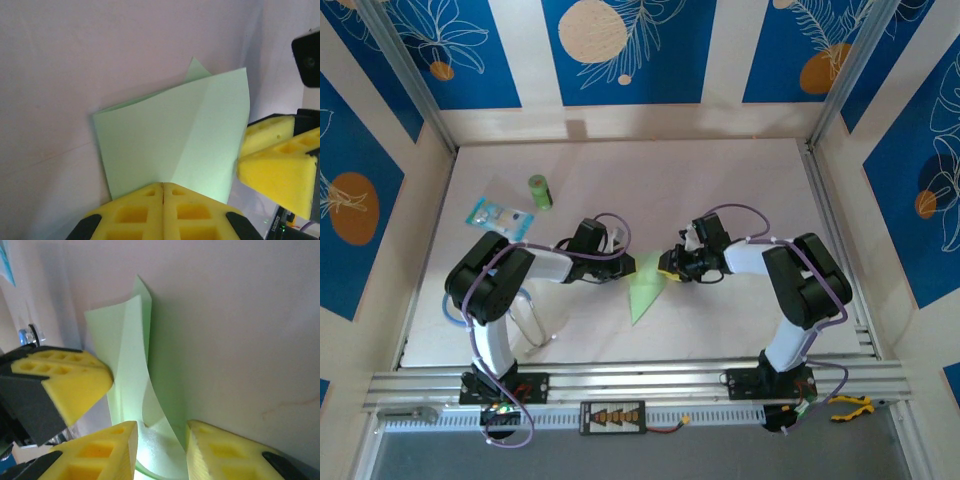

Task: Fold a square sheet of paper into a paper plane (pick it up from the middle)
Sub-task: Fold the wing for the fifth time at the center of the table.

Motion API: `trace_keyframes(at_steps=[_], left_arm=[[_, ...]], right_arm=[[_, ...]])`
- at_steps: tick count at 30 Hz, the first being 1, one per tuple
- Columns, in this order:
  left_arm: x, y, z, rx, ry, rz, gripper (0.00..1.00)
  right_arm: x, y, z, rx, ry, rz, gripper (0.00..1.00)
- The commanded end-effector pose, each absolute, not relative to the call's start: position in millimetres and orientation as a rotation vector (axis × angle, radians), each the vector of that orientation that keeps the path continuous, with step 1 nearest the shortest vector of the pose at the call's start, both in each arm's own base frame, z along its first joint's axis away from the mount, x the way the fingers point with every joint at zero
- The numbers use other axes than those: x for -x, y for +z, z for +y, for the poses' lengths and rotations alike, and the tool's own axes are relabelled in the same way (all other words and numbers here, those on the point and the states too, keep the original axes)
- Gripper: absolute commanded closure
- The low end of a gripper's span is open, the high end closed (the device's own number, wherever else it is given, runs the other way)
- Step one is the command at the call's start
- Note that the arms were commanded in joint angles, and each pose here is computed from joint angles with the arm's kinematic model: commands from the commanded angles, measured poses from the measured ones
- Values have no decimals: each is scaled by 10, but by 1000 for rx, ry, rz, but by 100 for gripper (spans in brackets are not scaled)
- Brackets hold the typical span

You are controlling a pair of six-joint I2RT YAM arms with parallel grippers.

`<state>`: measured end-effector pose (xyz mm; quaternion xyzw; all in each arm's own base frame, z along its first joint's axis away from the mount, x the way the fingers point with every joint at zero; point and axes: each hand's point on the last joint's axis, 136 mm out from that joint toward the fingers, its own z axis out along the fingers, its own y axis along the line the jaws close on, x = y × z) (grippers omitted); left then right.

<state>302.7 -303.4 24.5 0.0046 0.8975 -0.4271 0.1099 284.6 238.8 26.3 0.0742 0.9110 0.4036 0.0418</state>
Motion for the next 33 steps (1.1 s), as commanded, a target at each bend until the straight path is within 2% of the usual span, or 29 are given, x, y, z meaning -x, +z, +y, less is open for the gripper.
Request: trace_keyframes(at_steps=[1, 6, 22, 33], left_arm=[[-2932, 128, -2920, 32, -1235, 2705, 93], [-2925, 122, -2916, 27, -1233, 2710, 94], [-2904, 105, -2894, 29, -1222, 2724, 94], [-2967, 361, -2926, -3, -1242, 2652, 91]], right_arm=[[-2725, 424, 2466, -148, 1379, 2747, 68], [-2683, 466, 2522, -118, 1466, 2707, 68], [-2919, 493, 2594, -88, 1523, 2653, 68], [-2746, 264, 2509, -170, 1477, 2724, 82]])
